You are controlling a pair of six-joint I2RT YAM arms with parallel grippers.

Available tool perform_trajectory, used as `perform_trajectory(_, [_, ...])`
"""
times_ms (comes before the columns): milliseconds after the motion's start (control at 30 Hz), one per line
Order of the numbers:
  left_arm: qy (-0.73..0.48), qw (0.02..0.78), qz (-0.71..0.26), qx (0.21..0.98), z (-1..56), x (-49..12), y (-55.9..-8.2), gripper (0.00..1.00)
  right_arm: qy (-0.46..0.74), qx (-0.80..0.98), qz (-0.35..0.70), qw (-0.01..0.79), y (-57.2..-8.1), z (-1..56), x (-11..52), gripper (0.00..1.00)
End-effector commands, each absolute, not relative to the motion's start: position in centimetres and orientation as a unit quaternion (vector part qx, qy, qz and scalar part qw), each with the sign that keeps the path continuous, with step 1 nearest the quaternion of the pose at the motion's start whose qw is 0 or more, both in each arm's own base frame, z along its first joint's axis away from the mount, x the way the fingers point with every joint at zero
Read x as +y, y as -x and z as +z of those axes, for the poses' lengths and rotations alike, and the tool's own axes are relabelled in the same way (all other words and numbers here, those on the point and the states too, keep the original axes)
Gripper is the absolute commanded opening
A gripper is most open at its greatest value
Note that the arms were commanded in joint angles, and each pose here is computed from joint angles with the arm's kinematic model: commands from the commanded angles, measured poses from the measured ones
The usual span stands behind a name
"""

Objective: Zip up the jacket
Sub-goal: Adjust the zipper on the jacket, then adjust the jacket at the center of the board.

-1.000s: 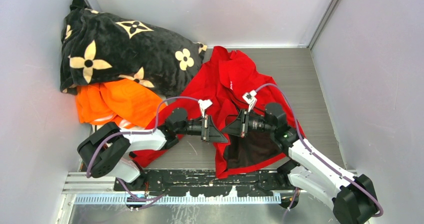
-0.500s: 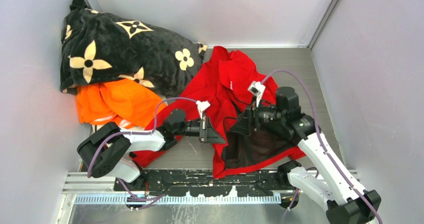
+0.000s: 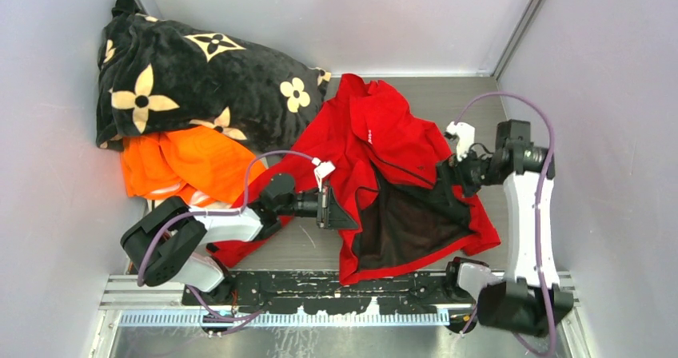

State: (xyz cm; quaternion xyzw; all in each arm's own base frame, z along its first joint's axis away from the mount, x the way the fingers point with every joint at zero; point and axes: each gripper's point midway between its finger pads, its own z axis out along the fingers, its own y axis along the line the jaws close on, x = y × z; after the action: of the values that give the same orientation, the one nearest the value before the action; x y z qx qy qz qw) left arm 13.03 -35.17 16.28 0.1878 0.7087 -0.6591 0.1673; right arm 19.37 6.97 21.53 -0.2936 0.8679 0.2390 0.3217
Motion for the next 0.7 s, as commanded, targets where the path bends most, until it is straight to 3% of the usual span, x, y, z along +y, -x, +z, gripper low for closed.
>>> perform_trajectory(0, [-0.243,0.221,-0.669,0.667,19.2,-35.4,-13.7,0.00,0.297,0.898,0.235,0.224,-17.2,20.3,2.1,0.91])
perform_trajectory(133, [-0.253,0.221,-0.668,0.664,19.0,-35.4,-13.8,0.00,0.314,0.907,0.198,0.199,-18.1,18.5,-2.3,0.91])
perform_trajectory(267, [-0.255,0.215,-0.671,0.662,18.6,-35.4,-14.1,0.00,0.350,0.902,0.152,0.203,-20.2,16.2,-4.7,0.98])
perform_trajectory(667, [-0.246,0.208,-0.678,0.661,18.4,-35.6,-14.9,0.00,0.422,0.871,0.170,0.184,-26.7,10.6,-6.7,1.00])
